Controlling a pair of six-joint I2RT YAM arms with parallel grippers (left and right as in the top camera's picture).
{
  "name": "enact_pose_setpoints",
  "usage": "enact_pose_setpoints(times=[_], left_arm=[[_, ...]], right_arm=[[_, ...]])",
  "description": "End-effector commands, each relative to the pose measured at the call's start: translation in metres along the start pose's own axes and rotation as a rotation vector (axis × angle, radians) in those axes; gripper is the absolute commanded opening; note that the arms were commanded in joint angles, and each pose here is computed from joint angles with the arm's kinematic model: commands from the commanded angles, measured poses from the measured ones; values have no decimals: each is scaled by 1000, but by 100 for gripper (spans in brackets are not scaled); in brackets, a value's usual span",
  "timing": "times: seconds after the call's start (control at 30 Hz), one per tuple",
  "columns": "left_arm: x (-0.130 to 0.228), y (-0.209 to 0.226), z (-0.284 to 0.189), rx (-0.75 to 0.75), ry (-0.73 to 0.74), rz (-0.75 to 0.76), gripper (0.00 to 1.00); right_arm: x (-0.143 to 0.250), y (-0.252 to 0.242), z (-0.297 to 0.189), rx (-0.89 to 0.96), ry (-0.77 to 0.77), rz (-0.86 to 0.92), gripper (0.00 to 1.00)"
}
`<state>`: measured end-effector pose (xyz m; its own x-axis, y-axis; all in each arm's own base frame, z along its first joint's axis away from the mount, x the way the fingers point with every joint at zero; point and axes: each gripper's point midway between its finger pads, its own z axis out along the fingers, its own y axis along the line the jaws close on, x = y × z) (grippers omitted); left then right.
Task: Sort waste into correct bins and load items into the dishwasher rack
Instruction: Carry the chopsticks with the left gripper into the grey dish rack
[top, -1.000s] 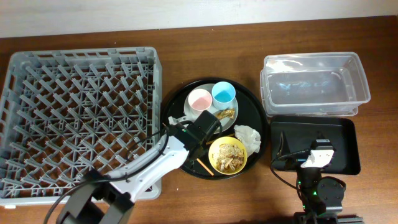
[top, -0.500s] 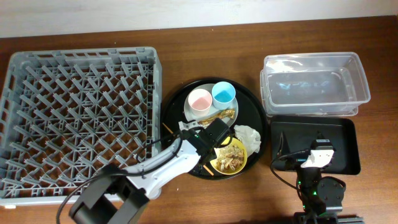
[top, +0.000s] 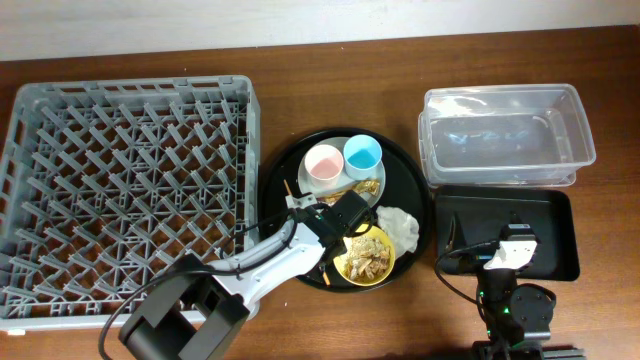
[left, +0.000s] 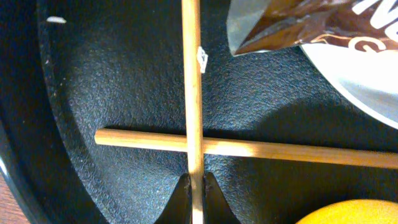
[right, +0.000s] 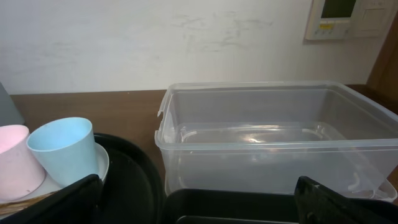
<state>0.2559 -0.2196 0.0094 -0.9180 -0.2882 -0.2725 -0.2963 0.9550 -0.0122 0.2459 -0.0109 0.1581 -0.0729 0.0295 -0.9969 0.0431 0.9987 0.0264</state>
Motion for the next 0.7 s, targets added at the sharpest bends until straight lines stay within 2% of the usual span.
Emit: enact_pose_setpoints(times=[0.0, 0.07, 0.17, 0.27, 0.33, 0.4, 0.53, 0.67], left_arm=[[5, 6, -1, -20, 21, 13, 1], [-18, 6, -27, -8, -39, -14, 1], [-64, 12, -94, 43, -197, -15, 1], [-89, 12, -148, 144, -303, 187, 1], [-101, 28, -168, 150, -351, 261, 1], [-114, 56, -172, 87, -361, 322, 0], [-141, 105, -147, -65, -296, 388, 0], [-151, 127, -111, -148, -194, 373, 0]], right_arm=[[2, 0, 0, 0, 3, 1, 99], [2, 0, 0, 0, 3, 1, 99], [2, 0, 0, 0, 3, 1, 99], [2, 0, 0, 0, 3, 1, 99], [2, 0, 0, 0, 3, 1, 99], [2, 0, 0, 0, 3, 1, 99], [2, 0, 0, 0, 3, 1, 99], [2, 0, 0, 0, 3, 1, 99]])
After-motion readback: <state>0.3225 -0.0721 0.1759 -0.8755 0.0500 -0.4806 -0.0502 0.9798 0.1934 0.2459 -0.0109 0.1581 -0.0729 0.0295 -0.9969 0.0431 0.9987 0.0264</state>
